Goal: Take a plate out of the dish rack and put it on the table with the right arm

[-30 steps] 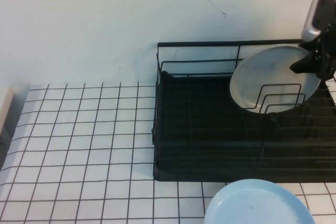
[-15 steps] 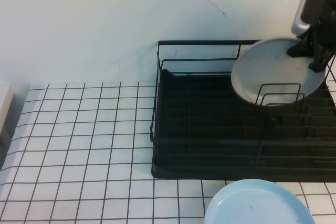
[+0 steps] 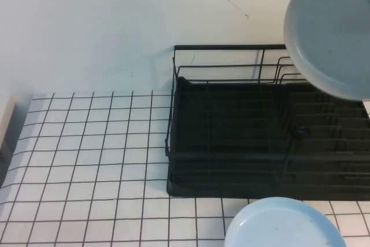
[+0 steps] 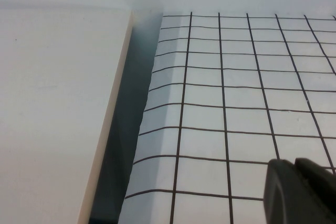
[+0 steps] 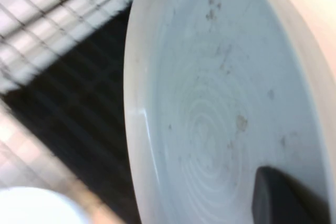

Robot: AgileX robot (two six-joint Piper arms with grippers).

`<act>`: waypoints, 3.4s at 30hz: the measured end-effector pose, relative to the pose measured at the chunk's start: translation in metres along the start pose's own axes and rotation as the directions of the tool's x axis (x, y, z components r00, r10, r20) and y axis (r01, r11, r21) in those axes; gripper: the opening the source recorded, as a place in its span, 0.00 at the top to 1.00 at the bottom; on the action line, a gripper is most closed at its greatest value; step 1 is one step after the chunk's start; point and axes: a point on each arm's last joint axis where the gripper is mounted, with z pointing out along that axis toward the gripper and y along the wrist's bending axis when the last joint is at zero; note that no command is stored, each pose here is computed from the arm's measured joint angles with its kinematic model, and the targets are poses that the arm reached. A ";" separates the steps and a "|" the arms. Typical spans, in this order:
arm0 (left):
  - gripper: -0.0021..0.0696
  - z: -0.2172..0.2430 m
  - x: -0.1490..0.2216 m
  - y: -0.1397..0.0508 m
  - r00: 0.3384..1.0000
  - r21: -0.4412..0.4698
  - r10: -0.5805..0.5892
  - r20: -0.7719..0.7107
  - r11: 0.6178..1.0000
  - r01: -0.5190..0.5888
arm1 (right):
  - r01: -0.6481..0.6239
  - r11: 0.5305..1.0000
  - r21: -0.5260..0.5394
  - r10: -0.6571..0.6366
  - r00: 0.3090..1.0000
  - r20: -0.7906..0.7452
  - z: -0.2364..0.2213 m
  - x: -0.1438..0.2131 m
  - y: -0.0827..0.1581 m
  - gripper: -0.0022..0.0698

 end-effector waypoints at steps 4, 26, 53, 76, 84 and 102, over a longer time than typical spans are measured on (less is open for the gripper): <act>0.98 0.000 0.000 0.000 1.000 0.000 0.000 0.000 1.000 0.000 | -0.237 0.964 -0.122 0.240 0.971 0.005 -0.002 0.023 0.001 0.80; 0.98 0.000 0.000 0.000 1.000 0.000 0.000 0.000 1.000 0.000 | -0.382 0.767 -0.516 0.269 0.921 -0.283 0.113 0.196 0.120 0.80; 0.98 0.000 0.000 0.000 1.000 0.000 0.000 0.000 1.000 0.000 | -0.269 0.883 -0.384 0.144 0.936 -0.322 0.084 0.145 0.077 0.49; 0.98 0.000 0.000 0.000 1.000 0.000 0.000 0.000 1.000 0.000 | 0.064 0.994 -0.089 -0.015 0.883 0.469 -0.055 0.137 0.176 0.97; 0.98 0.000 0.000 0.000 1.000 0.000 0.000 0.000 1.000 0.000 | -0.083 0.991 0.109 0.025 0.890 0.456 -0.030 0.174 0.167 0.97; 0.98 0.000 0.000 0.000 1.000 0.000 0.000 0.000 1.000 0.000 | -0.458 0.693 0.556 0.022 0.785 0.619 -0.002 0.295 0.171 0.97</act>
